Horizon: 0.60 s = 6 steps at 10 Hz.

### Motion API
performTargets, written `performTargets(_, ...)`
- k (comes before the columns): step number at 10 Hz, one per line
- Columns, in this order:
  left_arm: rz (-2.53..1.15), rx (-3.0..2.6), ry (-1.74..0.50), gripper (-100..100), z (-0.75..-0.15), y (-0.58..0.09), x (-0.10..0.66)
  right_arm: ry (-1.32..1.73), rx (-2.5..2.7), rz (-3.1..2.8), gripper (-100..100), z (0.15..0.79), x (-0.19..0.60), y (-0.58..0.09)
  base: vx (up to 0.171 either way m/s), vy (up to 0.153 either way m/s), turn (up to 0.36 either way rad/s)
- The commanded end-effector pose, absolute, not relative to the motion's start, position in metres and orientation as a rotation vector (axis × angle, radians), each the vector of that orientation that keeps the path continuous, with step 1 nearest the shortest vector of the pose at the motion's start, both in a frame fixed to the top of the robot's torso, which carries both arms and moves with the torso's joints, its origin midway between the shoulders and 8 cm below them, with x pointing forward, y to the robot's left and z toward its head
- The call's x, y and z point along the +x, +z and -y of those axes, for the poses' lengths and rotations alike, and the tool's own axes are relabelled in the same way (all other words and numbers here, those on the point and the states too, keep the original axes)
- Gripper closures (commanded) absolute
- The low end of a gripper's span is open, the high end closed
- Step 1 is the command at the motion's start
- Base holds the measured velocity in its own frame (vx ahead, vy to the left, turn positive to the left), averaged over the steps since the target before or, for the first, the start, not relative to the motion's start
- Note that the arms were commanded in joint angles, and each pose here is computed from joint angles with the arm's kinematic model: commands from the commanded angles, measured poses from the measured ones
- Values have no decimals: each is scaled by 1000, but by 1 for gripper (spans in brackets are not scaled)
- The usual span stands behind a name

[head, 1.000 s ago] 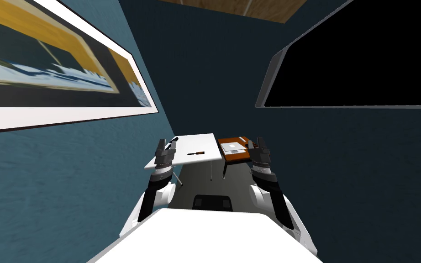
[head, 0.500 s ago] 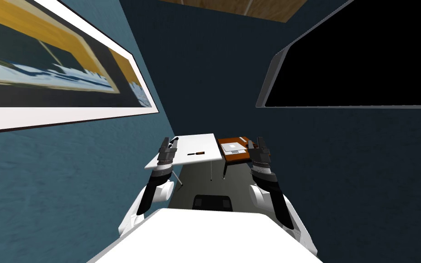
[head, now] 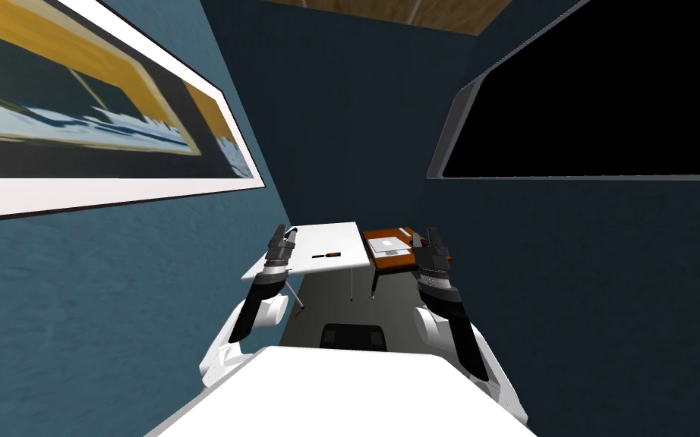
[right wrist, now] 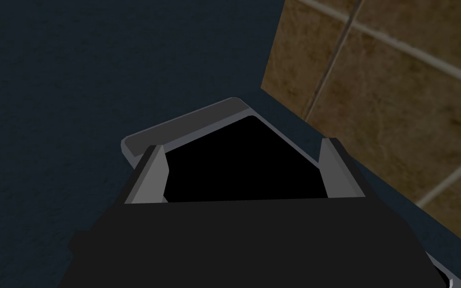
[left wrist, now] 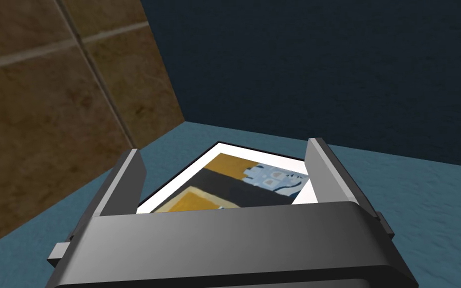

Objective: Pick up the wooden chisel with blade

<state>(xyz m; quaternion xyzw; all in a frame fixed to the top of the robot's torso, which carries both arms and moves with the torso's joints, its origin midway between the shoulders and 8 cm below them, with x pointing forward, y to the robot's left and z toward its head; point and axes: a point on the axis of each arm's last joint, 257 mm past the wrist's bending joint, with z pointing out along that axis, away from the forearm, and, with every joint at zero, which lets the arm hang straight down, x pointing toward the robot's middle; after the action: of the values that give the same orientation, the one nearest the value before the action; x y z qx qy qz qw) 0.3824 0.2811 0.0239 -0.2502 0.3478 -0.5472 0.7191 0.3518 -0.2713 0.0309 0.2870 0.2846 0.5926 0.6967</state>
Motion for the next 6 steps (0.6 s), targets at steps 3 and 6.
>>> performTargets(3,-820,-601,-1168,-100,-289,16,401,1322,640,-635,0,271,352,31,8,1,13)
performTargets(6,-845,-628,-1128,-100,-299,19,419,1322,640,-635,0,271,352,31,11,1,20)
